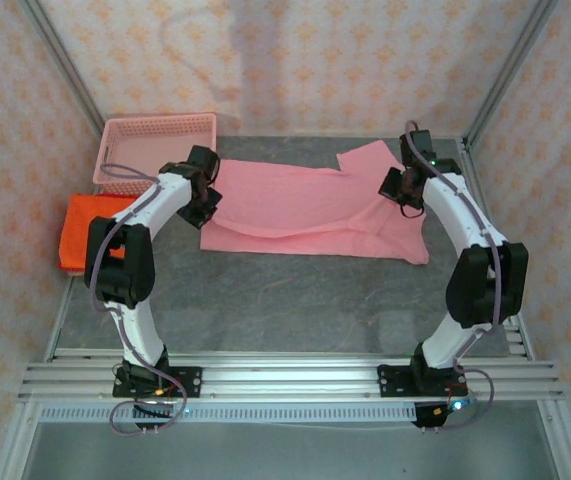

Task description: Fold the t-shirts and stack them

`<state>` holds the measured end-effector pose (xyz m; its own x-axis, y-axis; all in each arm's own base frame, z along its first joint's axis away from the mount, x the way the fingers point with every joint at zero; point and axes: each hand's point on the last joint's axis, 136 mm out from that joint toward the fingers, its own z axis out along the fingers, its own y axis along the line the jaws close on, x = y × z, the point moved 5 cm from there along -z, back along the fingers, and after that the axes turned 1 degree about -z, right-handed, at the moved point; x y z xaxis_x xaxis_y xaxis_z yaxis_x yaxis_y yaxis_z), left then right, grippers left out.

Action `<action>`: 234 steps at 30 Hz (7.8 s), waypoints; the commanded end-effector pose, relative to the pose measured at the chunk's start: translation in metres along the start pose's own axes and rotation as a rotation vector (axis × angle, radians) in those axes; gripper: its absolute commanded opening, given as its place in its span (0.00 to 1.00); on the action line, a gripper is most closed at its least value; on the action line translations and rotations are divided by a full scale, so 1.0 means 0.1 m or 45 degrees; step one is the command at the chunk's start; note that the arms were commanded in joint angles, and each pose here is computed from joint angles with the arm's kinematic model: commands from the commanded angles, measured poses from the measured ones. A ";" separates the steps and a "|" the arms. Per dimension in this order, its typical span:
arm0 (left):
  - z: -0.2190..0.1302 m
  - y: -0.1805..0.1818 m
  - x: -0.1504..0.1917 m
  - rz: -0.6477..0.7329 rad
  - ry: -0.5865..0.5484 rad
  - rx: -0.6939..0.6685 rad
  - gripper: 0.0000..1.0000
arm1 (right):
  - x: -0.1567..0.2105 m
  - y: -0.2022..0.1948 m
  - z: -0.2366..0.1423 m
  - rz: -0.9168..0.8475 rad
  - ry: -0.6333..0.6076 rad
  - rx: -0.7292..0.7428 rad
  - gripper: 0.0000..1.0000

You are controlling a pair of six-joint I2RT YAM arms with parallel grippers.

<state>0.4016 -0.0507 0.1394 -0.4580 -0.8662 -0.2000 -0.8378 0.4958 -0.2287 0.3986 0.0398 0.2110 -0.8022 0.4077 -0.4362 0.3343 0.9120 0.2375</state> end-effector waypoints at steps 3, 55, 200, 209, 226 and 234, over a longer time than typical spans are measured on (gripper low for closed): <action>-0.01 -0.01 -0.05 0.019 -0.002 -0.032 0.00 | -0.19 0.02 -0.01 -0.031 -0.043 0.003 0.00; 0.26 -0.22 -0.01 0.048 0.100 -0.009 0.50 | -0.13 0.00 0.26 -0.015 0.050 -0.029 0.00; 0.26 0.95 0.81 0.360 0.125 -0.091 0.59 | 1.03 0.14 0.96 0.183 0.423 -0.192 0.22; 0.27 0.95 0.81 0.365 0.127 -0.096 0.59 | 0.77 0.34 0.90 0.188 0.357 -0.292 0.00; -0.09 0.53 0.73 0.471 -0.015 0.128 0.75 | 0.45 0.05 0.81 0.237 0.102 -0.291 0.59; 0.05 0.00 0.41 0.521 -0.119 0.139 0.65 | 0.61 -0.14 1.11 0.252 0.214 -0.177 0.40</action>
<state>0.3660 -0.0966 0.1388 -0.7065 -0.6226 -0.3365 -0.5578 0.7825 -0.2765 0.3985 0.0613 0.0985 -0.8015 0.5526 -0.2286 0.4102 0.7862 0.4621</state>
